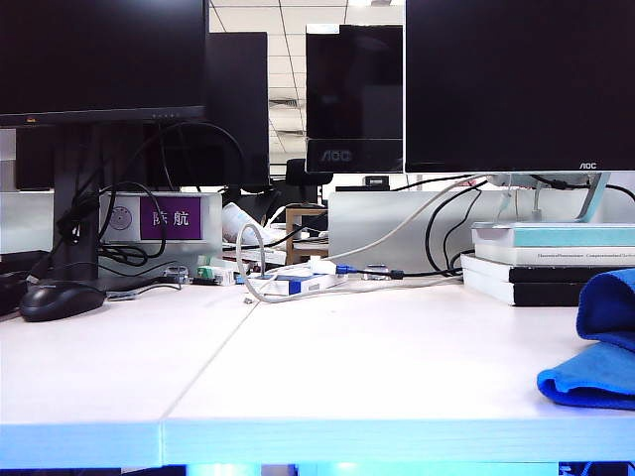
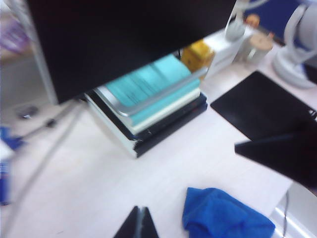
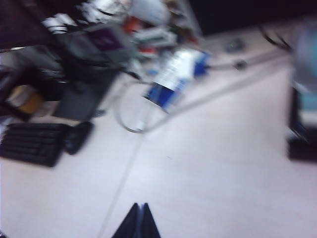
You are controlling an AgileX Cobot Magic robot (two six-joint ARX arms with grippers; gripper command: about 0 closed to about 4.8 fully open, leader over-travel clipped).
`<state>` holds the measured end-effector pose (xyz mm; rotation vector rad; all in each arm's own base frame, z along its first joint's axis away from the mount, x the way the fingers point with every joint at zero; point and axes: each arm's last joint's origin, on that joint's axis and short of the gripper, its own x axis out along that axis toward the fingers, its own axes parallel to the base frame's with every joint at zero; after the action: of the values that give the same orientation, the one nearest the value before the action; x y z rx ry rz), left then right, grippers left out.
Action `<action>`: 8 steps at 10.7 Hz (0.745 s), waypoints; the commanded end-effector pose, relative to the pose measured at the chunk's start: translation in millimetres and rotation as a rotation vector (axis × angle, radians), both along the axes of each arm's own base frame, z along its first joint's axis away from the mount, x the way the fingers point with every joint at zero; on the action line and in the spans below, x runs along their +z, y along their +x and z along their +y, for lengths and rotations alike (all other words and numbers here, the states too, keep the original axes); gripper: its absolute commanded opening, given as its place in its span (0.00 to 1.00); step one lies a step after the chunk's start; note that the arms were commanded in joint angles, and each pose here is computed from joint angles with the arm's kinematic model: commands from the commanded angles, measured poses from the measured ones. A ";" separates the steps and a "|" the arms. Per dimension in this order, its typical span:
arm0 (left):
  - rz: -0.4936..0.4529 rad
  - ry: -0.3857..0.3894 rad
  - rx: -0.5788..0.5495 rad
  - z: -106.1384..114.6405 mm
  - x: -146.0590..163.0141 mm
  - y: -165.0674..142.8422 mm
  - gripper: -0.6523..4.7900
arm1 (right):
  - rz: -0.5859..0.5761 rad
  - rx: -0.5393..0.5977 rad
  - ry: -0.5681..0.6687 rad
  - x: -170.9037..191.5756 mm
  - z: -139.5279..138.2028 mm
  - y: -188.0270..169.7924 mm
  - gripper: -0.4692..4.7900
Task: Wipe the table from left to right using the rag.
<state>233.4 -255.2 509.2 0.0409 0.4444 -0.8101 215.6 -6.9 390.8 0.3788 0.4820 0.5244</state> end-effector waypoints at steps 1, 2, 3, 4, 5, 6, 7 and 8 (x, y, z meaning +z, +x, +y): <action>-0.159 0.001 -0.005 66.6 49.2 -64.0 0.11 | -0.201 -0.070 -0.061 31.1 10.1 -38.6 0.08; -0.194 -0.013 -0.009 92.1 61.3 -86.9 0.11 | -0.257 -0.117 -0.081 39.2 11.7 -56.0 0.08; -0.210 -0.027 -0.008 112.5 68.4 -105.0 0.11 | -0.301 -0.140 -0.089 45.0 12.0 -70.1 0.08; -0.221 -0.038 -0.004 135.5 73.7 -125.4 0.11 | -0.361 -0.135 -0.105 50.6 13.1 -87.0 0.08; -0.229 -0.018 0.050 162.8 75.4 -147.6 0.11 | -0.422 -0.127 -0.134 54.5 14.4 -104.5 0.08; -0.231 0.038 0.114 194.0 71.7 -172.5 0.11 | -0.480 -0.131 -0.155 55.9 15.4 -123.7 0.08; -0.256 0.020 0.133 211.8 71.5 -187.7 0.11 | -0.500 -0.155 -0.161 52.1 15.4 -134.9 0.08; -0.283 -0.020 0.138 231.9 70.6 -205.7 0.11 | -0.503 -0.180 -0.170 42.8 15.1 -142.3 0.08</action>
<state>35.8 -32.4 580.9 0.1083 0.1846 -0.6644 73.3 9.1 440.7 0.1191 -0.0039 0.4141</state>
